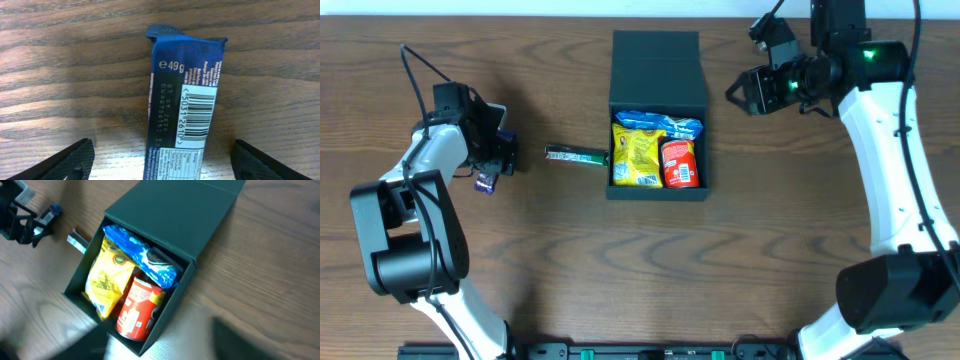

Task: Pack container
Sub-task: 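Lower the left gripper onto the dark blue chocolate bar and grasp it, then carry the chocolate bar into the box and release it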

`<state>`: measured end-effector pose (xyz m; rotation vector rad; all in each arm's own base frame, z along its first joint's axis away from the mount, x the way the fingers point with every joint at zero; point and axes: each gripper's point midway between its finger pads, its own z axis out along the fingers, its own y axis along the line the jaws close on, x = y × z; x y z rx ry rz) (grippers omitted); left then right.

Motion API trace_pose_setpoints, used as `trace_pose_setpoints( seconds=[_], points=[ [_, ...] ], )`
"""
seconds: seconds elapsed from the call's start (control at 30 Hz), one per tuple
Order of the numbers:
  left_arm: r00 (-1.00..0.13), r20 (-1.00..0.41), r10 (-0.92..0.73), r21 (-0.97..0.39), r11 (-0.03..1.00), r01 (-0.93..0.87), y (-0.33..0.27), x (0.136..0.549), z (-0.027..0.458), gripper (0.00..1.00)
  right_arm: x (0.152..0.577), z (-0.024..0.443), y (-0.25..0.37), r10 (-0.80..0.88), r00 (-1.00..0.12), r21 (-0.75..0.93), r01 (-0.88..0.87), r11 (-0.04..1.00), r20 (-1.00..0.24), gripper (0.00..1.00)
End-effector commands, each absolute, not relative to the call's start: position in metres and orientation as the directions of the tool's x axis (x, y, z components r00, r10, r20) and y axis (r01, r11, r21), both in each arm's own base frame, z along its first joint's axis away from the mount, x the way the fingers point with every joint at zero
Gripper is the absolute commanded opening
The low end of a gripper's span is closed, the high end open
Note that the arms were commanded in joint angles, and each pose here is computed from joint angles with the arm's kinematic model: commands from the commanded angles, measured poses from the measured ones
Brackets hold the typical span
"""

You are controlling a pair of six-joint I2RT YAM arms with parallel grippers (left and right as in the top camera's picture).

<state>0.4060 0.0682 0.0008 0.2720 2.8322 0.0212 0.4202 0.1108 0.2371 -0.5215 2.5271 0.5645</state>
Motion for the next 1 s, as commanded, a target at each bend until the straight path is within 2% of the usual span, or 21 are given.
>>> trace_pose_setpoints(
  seconds=[0.0, 0.03, 0.17, 0.67, 0.83, 0.97],
  points=[
    [-0.945, -0.265, 0.191, 0.016, 0.981, 0.194, 0.064, 0.401, -0.011, 0.82, 0.42, 0.251, 0.111, -0.225, -0.797, 0.302, -0.45, 0.841, -0.561, 0.96],
    [-0.944, -0.268, 0.191, 0.007, 0.98, 0.196, 0.063, 0.401, -0.011, 0.78, 0.42, 0.251, 0.111, -0.225, -0.797, 0.302, -0.45, 0.84, -0.561, 0.99],
    [-0.943, -0.272, 0.191, 0.003, 0.98, 0.198, 0.062, 0.402, -0.011, 0.68, 0.42, 0.251, 0.111, -0.219, -0.8, 0.306, -0.444, 0.842, -0.558, 0.99],
    [-0.953, -0.238, 0.186, 0.027, 0.982, 0.185, 0.068, 0.399, -0.027, 0.54, 0.42, 0.251, 0.111, -0.219, -0.8, 0.306, -0.444, 0.842, -0.559, 0.99],
    [-0.954, -0.239, 0.179, 0.027, 0.984, 0.178, 0.068, 0.4, -0.027, 0.41, 0.42, 0.251, 0.111, -0.219, -0.8, 0.306, -0.444, 0.842, -0.559, 0.99],
    [-0.958, -0.236, 0.16, 0.048, 0.987, 0.152, 0.073, 0.4, -0.027, 0.36, 0.42, 0.251, 0.111, -0.219, -0.8, 0.305, -0.444, 0.842, -0.559, 0.99]
  ],
)
